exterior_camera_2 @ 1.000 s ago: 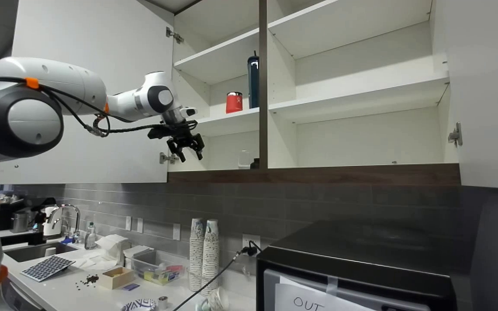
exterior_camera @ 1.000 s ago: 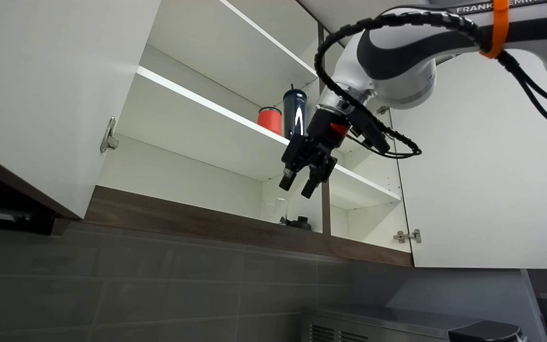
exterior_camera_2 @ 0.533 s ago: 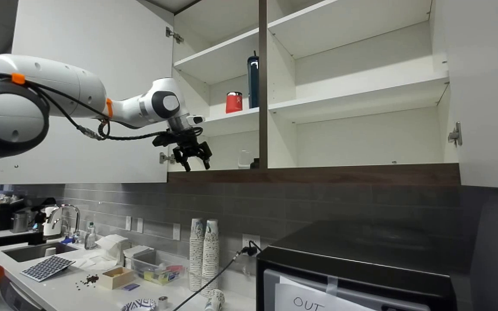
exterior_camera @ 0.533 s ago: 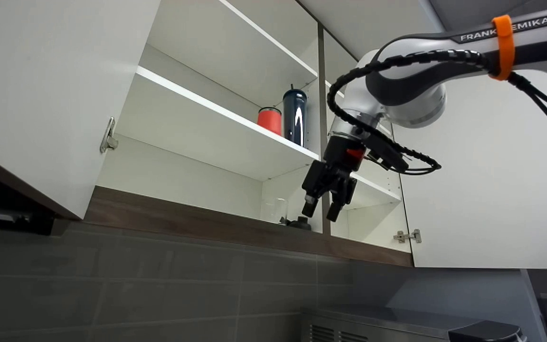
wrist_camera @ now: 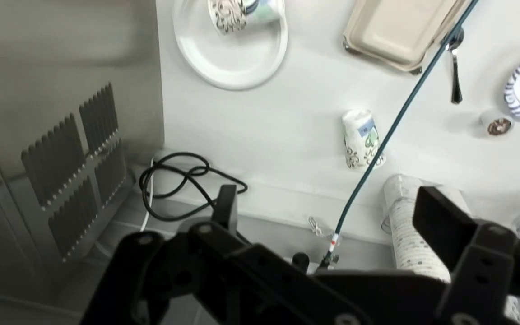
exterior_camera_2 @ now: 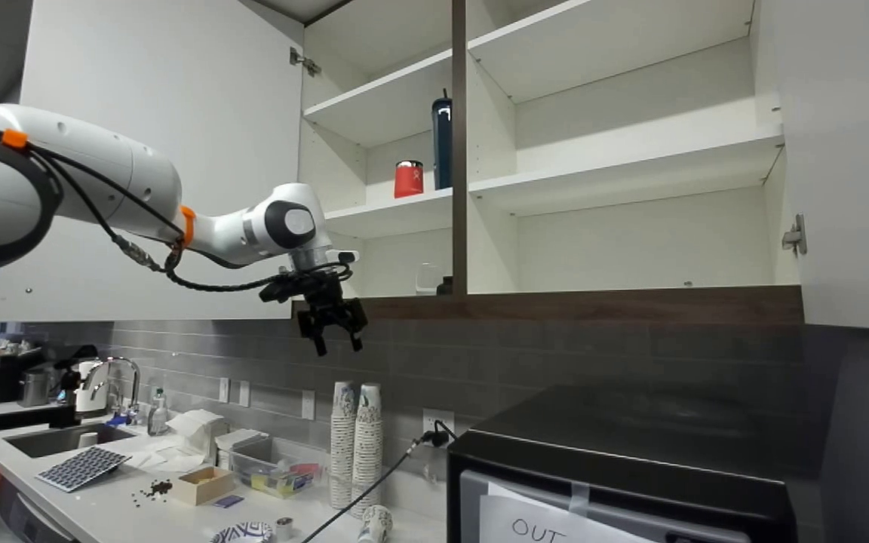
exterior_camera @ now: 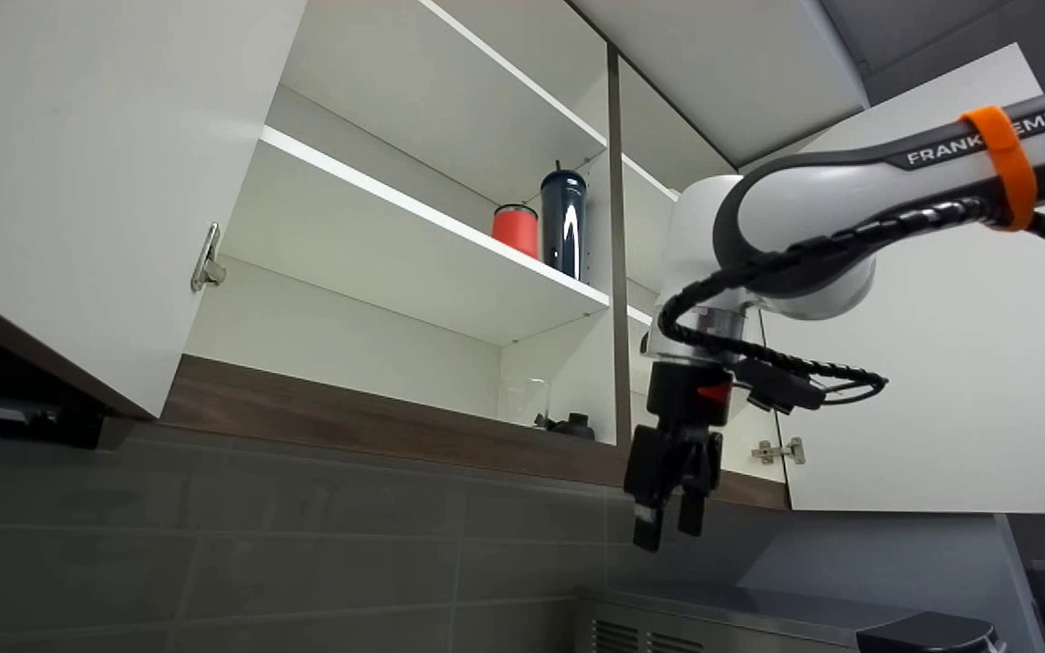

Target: Put one coffee cup in the open upper cabinet.

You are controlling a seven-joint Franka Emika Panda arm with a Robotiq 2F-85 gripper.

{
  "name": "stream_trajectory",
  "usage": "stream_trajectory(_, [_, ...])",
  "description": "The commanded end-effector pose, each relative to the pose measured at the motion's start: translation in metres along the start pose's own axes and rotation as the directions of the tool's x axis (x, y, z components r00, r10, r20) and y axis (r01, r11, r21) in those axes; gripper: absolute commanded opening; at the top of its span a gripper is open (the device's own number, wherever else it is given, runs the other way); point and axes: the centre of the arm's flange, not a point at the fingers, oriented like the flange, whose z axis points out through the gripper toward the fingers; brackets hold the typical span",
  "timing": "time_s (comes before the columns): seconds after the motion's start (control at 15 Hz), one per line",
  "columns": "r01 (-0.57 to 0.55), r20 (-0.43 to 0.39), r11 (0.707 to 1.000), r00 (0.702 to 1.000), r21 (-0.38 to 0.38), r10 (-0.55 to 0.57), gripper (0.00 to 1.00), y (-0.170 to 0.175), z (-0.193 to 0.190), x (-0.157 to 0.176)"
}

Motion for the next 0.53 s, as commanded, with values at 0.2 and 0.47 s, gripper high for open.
stream_trajectory(0.2, [-0.001,0.114,1.000,0.993,-0.011,0.003,1.00,-0.009,0.068,-0.027])
stream_trajectory(0.47, [-0.002,0.116,1.000,0.993,-0.011,0.003,1.00,-0.010,0.073,-0.027])
